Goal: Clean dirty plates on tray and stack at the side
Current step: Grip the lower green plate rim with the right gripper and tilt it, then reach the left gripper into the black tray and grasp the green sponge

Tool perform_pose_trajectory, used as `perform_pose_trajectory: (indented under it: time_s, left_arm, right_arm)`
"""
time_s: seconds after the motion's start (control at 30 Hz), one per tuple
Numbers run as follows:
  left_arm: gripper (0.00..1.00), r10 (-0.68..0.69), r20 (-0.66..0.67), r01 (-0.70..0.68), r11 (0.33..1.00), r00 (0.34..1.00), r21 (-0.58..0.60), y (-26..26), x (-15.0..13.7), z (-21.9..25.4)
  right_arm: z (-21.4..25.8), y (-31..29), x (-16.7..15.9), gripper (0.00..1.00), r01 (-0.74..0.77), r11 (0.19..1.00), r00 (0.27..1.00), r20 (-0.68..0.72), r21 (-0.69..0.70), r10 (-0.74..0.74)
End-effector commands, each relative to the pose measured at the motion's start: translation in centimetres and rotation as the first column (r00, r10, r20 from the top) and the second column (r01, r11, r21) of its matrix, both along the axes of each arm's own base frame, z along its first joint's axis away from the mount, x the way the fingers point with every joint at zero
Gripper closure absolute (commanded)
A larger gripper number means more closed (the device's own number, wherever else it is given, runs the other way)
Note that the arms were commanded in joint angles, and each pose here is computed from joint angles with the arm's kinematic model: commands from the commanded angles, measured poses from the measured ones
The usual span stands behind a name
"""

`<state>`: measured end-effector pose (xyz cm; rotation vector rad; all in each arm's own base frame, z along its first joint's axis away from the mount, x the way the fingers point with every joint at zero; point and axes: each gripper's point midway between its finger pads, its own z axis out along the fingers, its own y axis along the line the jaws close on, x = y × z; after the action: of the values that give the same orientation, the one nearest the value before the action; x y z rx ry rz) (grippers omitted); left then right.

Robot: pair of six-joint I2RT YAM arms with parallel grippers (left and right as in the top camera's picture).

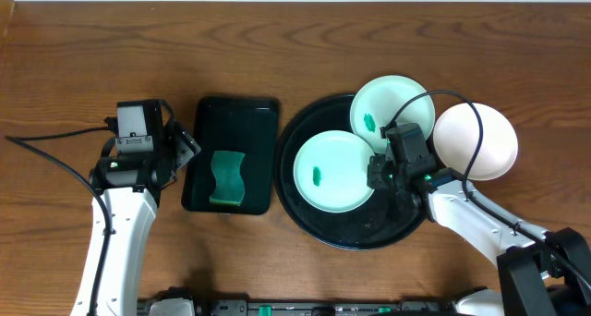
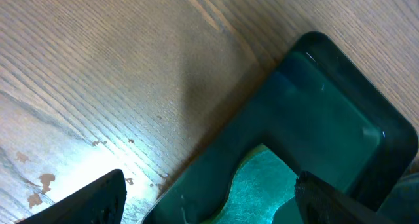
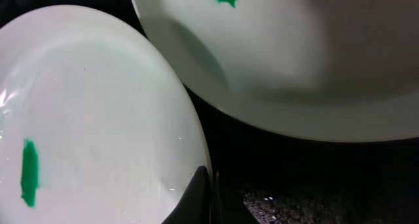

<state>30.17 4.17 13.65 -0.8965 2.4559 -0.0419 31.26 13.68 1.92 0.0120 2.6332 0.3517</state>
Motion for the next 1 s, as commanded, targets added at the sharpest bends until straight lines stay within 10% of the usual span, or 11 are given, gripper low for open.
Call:
perform_pose_trajectory:
  time_s: [0.0,0.53,0.97]
  left_arm:
    - [0.17,0.013,0.022,-0.013,1.0,1.0,0.002,0.2,0.4,0.9]
    - [0.18,-0.039,-0.01,0.038,0.996,0.999,-0.077,-1.4,-0.3,0.3]
    - [0.44,-0.555,-0.08,0.549,0.832,0.828,-0.082,-9.0,-1.6,-1.7]
  right_arm:
    - [0.4,-0.6,0.4,0.97,0.002,0.999,0.999,0.036,-0.04,-0.001]
    - [0.0,1.1,-1.4,0.88,-0.062,0.997,0.997,-0.045,0.051,0.064]
    - [-0.6,0.9,-1.9,0.83,-0.045,0.998,0.996,-0.081,0.048,0.048]
